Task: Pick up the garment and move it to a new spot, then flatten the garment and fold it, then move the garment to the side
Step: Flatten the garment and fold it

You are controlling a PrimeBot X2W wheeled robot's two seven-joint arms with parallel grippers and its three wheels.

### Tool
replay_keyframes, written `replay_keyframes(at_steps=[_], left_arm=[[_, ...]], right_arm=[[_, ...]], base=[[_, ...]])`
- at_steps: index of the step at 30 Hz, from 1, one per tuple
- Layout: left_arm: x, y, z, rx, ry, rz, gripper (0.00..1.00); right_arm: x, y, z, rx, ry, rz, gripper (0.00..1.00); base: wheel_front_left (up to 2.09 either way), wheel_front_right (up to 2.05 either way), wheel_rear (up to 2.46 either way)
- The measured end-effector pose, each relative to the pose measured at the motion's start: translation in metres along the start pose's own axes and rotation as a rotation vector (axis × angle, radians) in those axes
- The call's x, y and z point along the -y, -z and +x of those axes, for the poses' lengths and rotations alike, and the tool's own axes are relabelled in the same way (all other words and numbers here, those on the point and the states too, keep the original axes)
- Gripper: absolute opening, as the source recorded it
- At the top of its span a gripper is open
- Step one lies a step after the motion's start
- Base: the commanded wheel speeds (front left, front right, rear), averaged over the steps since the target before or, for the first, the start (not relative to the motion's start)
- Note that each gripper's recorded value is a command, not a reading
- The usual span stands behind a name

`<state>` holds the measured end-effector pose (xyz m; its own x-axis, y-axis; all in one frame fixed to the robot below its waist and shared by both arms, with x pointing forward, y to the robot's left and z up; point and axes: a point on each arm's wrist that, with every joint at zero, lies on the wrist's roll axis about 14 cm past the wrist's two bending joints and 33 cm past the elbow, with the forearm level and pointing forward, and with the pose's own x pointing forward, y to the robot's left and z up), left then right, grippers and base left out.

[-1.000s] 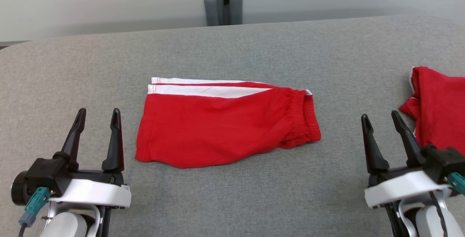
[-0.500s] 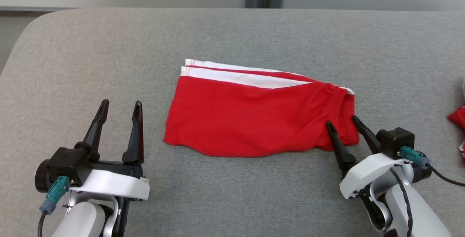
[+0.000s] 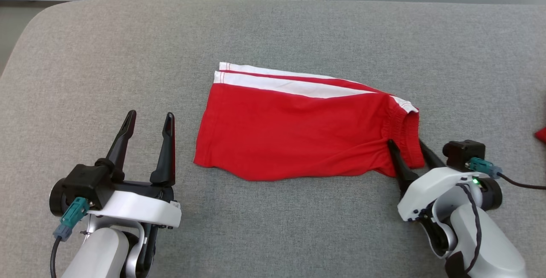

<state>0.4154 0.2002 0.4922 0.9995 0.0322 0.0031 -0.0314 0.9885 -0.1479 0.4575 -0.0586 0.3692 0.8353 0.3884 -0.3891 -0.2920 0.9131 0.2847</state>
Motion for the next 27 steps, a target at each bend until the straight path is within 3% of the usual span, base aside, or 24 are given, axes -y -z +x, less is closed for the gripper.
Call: replay_keyframes(at_steps=[1,7,17,22,27], left_arm=[[0.0,0.001,0.001,-0.002,0.001,-0.002,1.0],[0.004,0.001,0.004,0.001,0.02,0.0,1.0],[0.015,-0.002,0.008,0.014,0.057,-0.003,1.0],[0.023,0.0,0.009,0.007,0.084,0.0,1.0],[0.029,0.002,0.013,0.005,0.105,0.002,1.0]], right_arm=[[-0.002,0.001,0.0,-0.005,-0.005,0.009,0.0],[0.002,-0.006,-0.007,0.031,0.001,0.046,0.0],[0.079,-0.024,-0.05,0.13,0.18,0.053,0.0],[0.068,-0.047,-0.054,0.204,0.162,0.113,0.0],[0.019,-0.1,-0.042,0.34,0.029,0.168,0.0]], base=[[0.0,0.0,0.0],[0.0,0.0,0.0],[0.0,0.0,0.0],[0.0,0.0,0.0],[0.0,0.0,0.0]])
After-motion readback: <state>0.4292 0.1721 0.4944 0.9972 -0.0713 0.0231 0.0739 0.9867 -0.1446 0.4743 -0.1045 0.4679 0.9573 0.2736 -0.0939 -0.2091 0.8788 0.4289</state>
